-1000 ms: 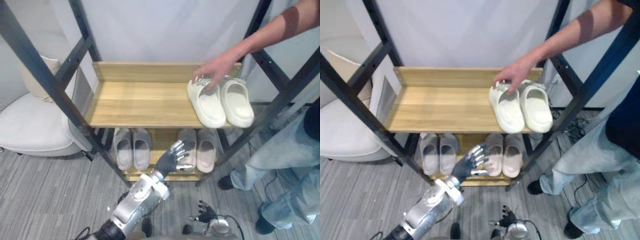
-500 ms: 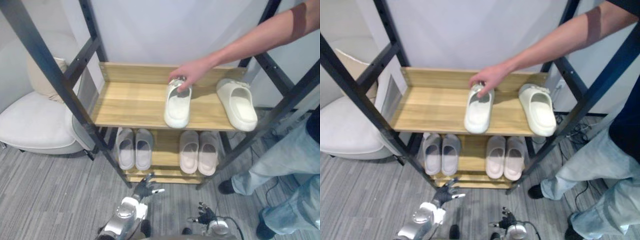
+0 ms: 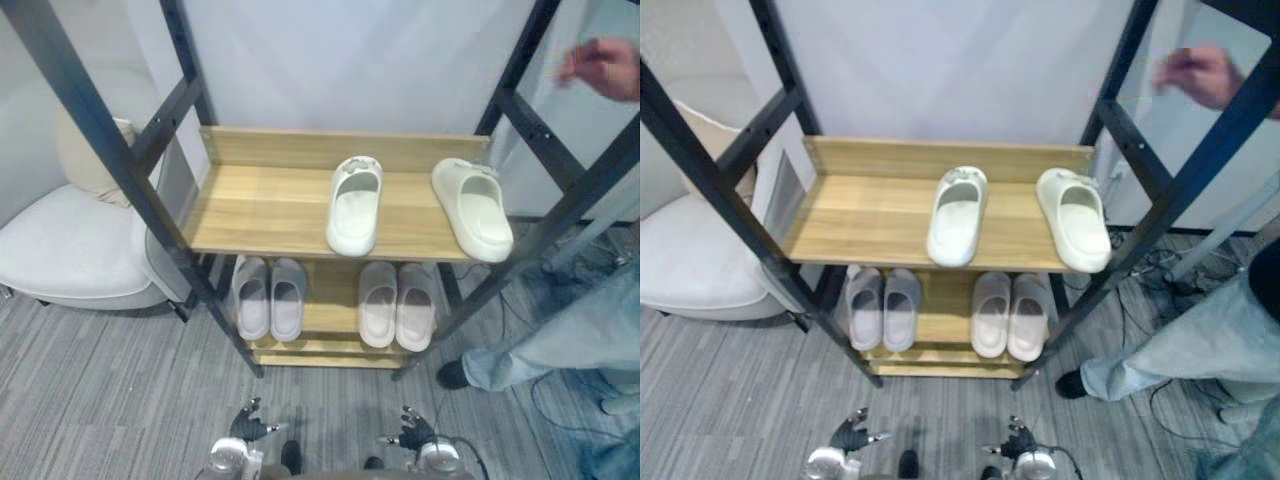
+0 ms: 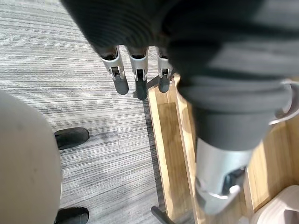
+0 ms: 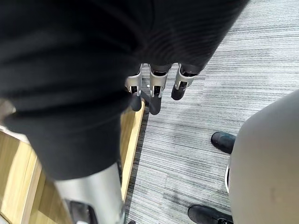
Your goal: Organize the slippers on the shoe rack
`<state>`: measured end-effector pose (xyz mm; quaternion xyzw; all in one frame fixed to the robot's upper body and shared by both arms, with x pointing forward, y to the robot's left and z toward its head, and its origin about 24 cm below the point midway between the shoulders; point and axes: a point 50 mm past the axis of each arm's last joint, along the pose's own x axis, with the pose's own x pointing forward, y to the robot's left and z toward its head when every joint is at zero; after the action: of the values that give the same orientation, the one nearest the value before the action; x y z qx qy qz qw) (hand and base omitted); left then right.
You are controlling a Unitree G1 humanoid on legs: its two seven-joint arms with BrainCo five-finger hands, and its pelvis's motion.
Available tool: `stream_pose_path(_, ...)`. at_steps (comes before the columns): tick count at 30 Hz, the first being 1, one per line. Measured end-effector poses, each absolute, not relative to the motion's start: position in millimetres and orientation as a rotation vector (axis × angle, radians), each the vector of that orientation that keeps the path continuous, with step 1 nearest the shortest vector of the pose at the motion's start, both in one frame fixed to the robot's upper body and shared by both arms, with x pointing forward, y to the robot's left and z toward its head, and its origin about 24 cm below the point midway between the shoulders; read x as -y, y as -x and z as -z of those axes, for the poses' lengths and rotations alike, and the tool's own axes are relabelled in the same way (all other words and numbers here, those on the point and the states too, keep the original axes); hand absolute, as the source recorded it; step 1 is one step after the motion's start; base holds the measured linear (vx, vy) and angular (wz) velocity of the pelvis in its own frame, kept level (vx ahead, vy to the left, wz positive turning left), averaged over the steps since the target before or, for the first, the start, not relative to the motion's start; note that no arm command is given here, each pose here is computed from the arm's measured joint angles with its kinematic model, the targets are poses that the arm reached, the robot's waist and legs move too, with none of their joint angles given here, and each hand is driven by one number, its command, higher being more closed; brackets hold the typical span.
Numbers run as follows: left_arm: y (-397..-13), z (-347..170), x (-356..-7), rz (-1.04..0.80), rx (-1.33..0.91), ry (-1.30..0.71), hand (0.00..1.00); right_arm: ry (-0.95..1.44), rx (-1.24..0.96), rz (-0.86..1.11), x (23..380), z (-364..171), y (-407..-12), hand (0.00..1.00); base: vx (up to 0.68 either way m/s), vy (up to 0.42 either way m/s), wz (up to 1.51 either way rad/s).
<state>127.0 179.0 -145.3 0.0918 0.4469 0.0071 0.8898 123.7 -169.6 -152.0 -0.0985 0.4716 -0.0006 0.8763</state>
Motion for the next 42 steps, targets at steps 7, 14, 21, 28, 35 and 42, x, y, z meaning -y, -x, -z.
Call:
stream_pose_path(7, -129, 145, -174, 0.003, -0.917, -0.206, 0.0, 0.209, -0.991, 0.0, 170, 153, -124, 0.0, 0.0, 0.0, 0.0)
stream_pose_path(14, -161, 118, -135, 0.133, -0.705, -0.169, 0.0, 0.217, -0.986, 0.004, 171, 152, -125, 0.0, 0.0, 0.0, 0.0)
stream_pose_path(21, -188, 76, -103, 0.22, -0.487, -0.041, 0.0, 0.23, -0.985, 0.0, 173, 152, -125, 0.0, 0.0, 0.0, 0.0)
stream_pose_path(28, -204, 14, -81, 0.322, -0.209, 0.113, 0.0, 0.238, -0.984, -0.008, 173, 152, -126, 0.0, 0.0, -0.001, 0.01)
stream_pose_path(35, -209, -32, -70, 0.369, -0.022, 0.233, 0.0, 0.256, -0.982, -0.025, 170, 152, -126, 0.0, 0.0, -0.01, 0.06)
stream_pose_path(42, -213, -81, -73, 0.364, 0.197, 0.278, 0.0, 0.271, -0.988, -0.06, 164, 153, -125, 0.0, -0.01, -0.009, 0.05)
